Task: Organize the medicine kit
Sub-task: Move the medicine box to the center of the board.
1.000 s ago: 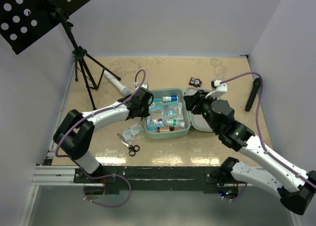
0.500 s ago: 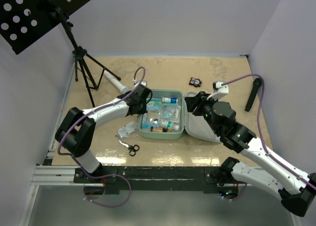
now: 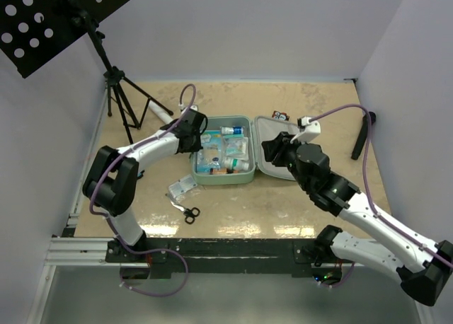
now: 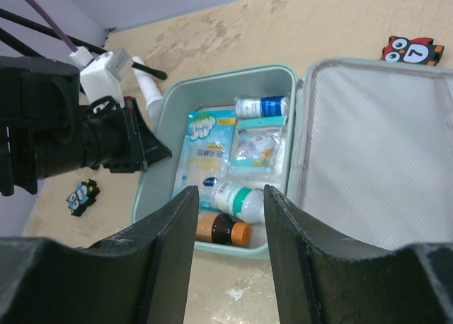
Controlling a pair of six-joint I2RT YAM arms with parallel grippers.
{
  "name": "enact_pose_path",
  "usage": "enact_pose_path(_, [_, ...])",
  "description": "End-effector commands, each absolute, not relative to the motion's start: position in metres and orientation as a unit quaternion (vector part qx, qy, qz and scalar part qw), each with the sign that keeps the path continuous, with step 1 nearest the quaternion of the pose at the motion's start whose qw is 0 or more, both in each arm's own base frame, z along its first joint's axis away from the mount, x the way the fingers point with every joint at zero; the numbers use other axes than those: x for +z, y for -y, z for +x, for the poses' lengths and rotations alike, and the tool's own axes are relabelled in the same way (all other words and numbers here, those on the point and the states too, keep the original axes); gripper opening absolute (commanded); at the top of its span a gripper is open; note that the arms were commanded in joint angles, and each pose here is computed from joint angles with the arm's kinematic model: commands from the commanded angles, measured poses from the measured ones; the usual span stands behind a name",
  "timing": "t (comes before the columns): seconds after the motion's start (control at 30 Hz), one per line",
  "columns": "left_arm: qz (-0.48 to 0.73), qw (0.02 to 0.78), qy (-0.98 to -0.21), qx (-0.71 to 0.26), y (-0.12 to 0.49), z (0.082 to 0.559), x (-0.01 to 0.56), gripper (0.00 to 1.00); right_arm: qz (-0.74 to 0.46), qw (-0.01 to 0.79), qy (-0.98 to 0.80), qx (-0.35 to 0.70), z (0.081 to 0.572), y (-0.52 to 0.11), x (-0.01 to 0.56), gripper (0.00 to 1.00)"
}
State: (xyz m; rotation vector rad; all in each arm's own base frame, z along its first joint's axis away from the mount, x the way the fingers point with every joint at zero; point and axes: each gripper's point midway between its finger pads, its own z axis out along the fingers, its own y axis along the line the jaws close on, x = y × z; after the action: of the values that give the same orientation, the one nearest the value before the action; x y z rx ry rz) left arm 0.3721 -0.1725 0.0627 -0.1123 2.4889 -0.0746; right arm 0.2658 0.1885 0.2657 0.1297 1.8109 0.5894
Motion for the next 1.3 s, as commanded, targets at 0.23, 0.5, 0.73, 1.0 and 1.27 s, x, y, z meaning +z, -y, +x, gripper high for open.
enact_pose_path(0.23, [-0.078,0.369,-0.924,-0.071,0.176,0.423,0.087,0.0,0.082,0.547,-0.797,0.241,0.267,-0.188,0.224,0.47])
enact_pose_path(0.5, [-0.1,0.363,-0.922,-0.09,0.177,0.429,0.076,0.0,0.062,0.498,-0.825,0.262,0.255,-0.203,0.183,0.47])
enact_pose_path(0.73, [-0.115,0.361,-0.919,-0.109,0.186,0.442,0.074,0.0,0.077,0.452,-0.851,0.254,0.251,-0.208,0.148,0.46])
enact_pose_path(1.0, [-0.114,0.37,-0.916,-0.107,0.185,0.451,0.078,0.0,0.113,0.418,-0.873,0.227,0.255,-0.209,0.106,0.5])
enact_pose_path(1.27, [-0.113,0.366,-0.917,-0.111,0.186,0.452,0.075,0.0,0.067,0.404,-0.879,0.244,0.259,-0.237,0.088,0.46])
